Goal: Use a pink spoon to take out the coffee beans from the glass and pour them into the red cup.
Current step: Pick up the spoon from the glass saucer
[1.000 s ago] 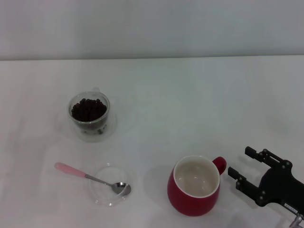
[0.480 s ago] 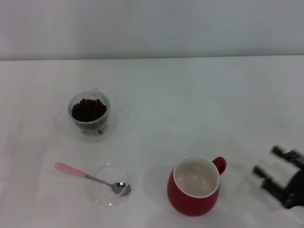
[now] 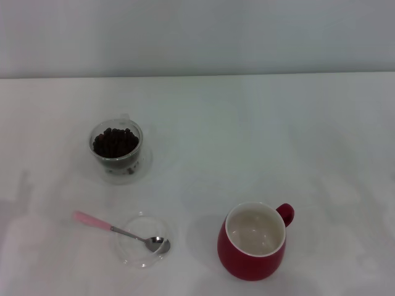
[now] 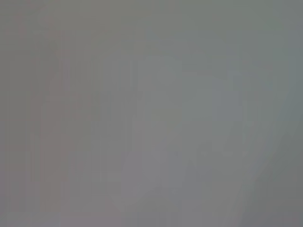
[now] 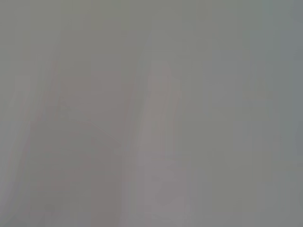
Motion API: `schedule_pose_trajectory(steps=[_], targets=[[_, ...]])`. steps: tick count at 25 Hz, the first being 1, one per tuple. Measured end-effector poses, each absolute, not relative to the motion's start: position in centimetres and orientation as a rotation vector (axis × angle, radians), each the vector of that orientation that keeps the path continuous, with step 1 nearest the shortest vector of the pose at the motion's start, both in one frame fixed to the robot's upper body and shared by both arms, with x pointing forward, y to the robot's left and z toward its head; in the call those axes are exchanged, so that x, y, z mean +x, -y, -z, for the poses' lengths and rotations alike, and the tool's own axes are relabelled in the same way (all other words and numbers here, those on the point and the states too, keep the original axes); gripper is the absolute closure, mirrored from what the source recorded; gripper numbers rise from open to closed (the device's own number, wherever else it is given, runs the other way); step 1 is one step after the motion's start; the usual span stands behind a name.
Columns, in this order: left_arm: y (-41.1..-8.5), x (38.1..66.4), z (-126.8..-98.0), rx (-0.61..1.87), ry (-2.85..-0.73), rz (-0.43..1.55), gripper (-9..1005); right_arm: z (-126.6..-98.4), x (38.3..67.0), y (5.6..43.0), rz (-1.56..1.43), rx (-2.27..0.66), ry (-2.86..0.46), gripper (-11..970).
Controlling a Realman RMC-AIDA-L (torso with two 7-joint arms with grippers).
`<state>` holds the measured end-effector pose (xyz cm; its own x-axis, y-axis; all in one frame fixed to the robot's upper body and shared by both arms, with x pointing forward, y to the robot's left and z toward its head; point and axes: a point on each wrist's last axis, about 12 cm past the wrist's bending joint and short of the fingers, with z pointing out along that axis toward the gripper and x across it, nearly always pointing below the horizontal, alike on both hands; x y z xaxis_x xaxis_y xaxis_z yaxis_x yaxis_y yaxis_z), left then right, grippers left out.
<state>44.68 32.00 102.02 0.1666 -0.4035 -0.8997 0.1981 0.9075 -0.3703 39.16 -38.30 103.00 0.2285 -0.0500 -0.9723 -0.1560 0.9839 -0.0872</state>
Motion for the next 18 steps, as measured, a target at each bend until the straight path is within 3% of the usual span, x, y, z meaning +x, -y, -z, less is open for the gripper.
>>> schedule_pose_trajectory(steps=[8,18], targets=[[-28.8,40.5,-101.6,-0.276,-1.302,0.706,315,-105.6,41.3,42.1,0.052,-0.025,-1.215,283],[-27.5,39.0,-98.9,-0.611,-1.495,0.995,316,-107.0,44.3,43.7,0.087,-0.035,-1.211,283]])
